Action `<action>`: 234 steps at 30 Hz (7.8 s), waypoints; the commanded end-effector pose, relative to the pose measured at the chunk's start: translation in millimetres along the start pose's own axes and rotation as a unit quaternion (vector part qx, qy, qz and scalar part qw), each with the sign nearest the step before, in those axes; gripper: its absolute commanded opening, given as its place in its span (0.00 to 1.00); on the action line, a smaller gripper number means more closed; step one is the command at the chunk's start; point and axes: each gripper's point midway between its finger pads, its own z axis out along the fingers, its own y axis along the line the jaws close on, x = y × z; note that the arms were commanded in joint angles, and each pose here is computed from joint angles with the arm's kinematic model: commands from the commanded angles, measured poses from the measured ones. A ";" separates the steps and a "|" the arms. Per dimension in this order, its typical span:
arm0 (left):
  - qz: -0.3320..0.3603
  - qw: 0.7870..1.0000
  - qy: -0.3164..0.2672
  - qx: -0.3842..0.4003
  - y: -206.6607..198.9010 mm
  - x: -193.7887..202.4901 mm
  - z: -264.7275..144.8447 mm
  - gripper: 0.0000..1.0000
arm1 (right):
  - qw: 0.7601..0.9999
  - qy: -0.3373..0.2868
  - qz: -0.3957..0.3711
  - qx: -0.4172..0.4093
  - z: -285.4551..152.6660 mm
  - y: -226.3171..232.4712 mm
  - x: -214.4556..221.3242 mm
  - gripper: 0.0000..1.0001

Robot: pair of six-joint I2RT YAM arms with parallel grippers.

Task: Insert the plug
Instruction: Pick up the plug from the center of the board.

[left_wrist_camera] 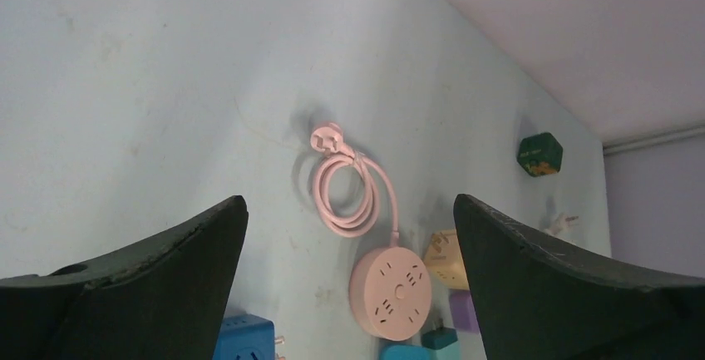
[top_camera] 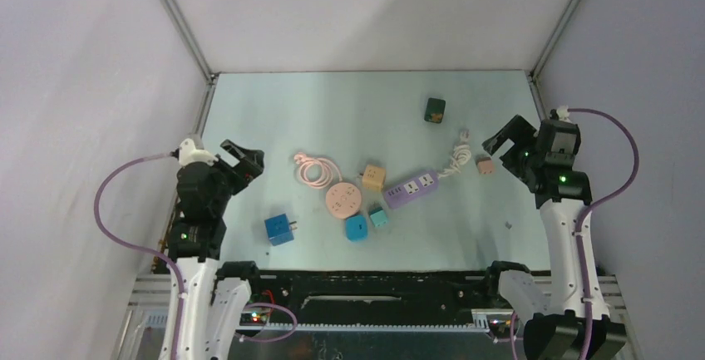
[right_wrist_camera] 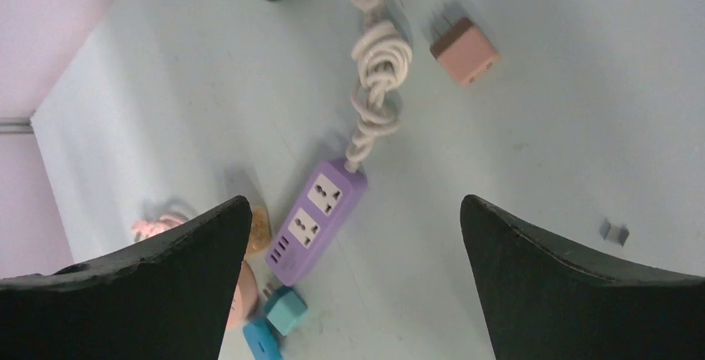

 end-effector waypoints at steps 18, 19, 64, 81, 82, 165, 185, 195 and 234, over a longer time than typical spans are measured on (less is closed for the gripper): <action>-0.053 0.959 0.270 -0.066 -13.4 80.0 11.6 0.98 | 0.987 0.155 -0.006 -0.038 8.7 16.4 73.1 1.00; -0.040 0.956 0.282 -0.074 -11.1 84.7 8.0 0.96 | 0.985 0.163 -0.017 -0.046 9.3 21.9 77.5 1.00; 0.224 0.830 0.483 -0.167 -31.1 209.7 40.5 0.52 | 0.928 0.330 -0.102 -0.139 20.7 64.1 143.9 1.00; 0.452 0.801 0.339 -0.199 -11.2 141.3 19.8 0.47 | 0.905 0.372 -0.089 -0.184 20.2 83.7 161.1 1.00; 0.464 0.802 0.330 -0.183 -20.6 140.3 19.7 0.47 | 0.904 0.373 -0.088 -0.187 19.4 85.0 161.2 1.00; 0.626 0.414 -0.210 0.627 -234.9 107.6 -134.1 0.00 | 0.656 0.378 -0.228 -0.613 -143.0 201.4 188.8 1.00; 0.605 0.389 -0.226 0.657 -249.7 104.2 -151.3 0.00 | 0.585 0.413 -0.224 -0.661 -169.2 216.9 200.7 0.88; 0.604 0.378 -0.222 0.665 -249.4 106.9 -154.2 0.00 | 0.549 0.451 -0.217 -0.669 -177.3 215.4 206.2 0.51; 0.222 0.832 0.101 0.499 -269.2 94.2 -94.5 1.00 | 0.814 0.115 -0.273 -0.501 -105.9 176.1 91.9 0.00</action>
